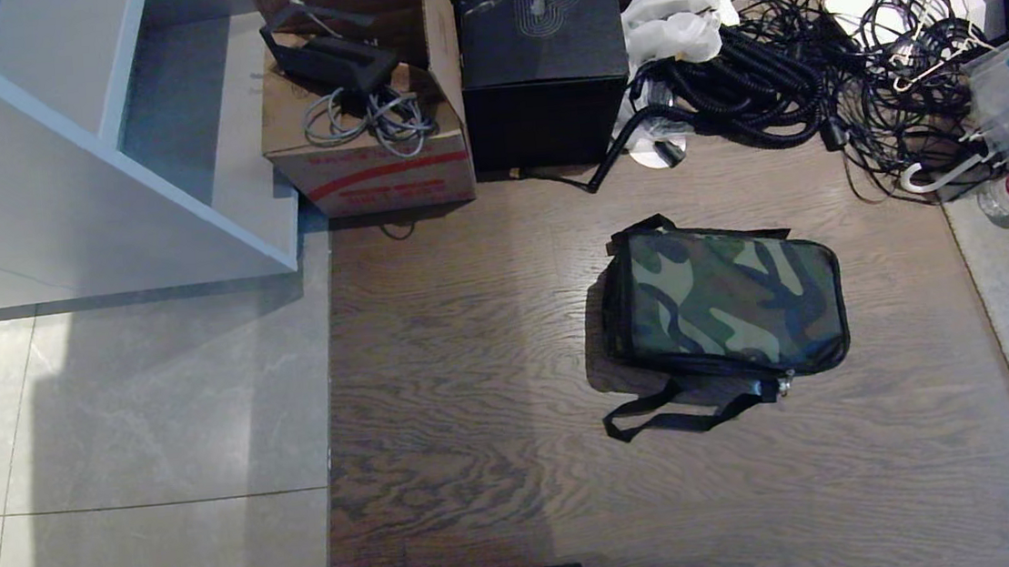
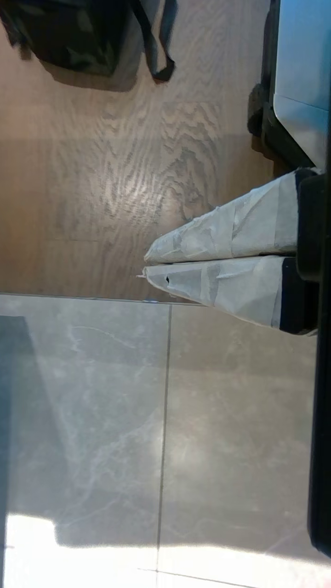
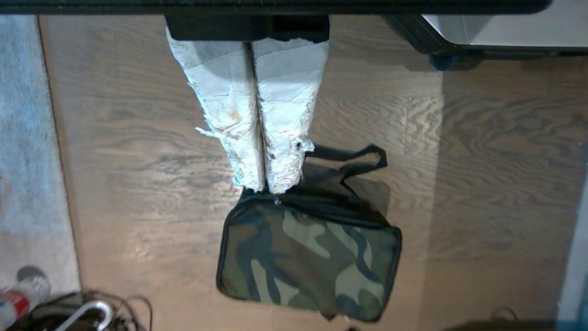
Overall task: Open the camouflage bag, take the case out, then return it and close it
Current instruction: Open the top of the storage box
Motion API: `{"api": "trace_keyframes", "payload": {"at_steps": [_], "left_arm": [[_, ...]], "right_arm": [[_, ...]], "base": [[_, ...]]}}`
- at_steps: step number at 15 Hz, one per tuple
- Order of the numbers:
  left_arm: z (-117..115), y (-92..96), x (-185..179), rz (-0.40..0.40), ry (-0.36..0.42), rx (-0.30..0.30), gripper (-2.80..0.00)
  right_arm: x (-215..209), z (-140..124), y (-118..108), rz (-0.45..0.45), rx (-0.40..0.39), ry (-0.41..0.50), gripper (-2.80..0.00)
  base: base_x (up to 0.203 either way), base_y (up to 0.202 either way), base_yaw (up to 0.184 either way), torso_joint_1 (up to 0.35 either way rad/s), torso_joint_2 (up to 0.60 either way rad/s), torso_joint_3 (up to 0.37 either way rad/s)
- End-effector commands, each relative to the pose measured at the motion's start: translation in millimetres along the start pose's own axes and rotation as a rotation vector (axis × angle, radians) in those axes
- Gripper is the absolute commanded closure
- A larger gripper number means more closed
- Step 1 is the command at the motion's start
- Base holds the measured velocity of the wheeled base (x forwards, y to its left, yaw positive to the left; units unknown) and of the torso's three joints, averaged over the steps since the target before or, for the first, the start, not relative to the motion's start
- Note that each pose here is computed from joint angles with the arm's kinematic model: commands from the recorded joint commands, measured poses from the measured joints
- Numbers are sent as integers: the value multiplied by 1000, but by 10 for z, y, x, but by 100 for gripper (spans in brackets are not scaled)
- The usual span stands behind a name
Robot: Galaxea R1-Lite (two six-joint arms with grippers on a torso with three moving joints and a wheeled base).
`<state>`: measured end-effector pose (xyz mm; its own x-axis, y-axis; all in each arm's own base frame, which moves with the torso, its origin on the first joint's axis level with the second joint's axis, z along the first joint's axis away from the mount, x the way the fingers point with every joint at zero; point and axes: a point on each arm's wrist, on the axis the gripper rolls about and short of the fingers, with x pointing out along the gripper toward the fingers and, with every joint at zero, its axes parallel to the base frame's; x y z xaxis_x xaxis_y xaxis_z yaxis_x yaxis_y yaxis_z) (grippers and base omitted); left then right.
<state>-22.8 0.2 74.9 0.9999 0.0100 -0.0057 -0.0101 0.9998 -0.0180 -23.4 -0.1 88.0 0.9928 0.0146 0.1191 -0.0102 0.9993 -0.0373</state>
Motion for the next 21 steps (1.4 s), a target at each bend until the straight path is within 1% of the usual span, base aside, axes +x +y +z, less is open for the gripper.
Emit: {"api": "trace_keyframes", "payload": {"at_steps": [1,10,15,18,20,21], "left_arm": [[0,0,0,1,0,0,0],[1,0,0,-1,-1,4,0],[0,0,0,-1,0,4,0],[0,0,0,-1,0,4,0],[0,0,0,-1,0,4,0],[0,0,0,-1,0,4,0]], "right_arm": [[19,-113,4,2,0,38,0],[19,-113,4,2,0,38,0],[19,-113,4,2,-1,38,0],[18,-118,5,5,-13,42,0],[19,-113,6,9,-41,38,0],[19,-113,6,9,-41,38,0]], "base": [[0,0,0,2,2,-206],[0,0,0,5,4,-192],[0,0,0,0,3,-29],[0,0,0,0,0,0],[0,0,0,0,0,0],[0,0,0,0,0,0]]}}
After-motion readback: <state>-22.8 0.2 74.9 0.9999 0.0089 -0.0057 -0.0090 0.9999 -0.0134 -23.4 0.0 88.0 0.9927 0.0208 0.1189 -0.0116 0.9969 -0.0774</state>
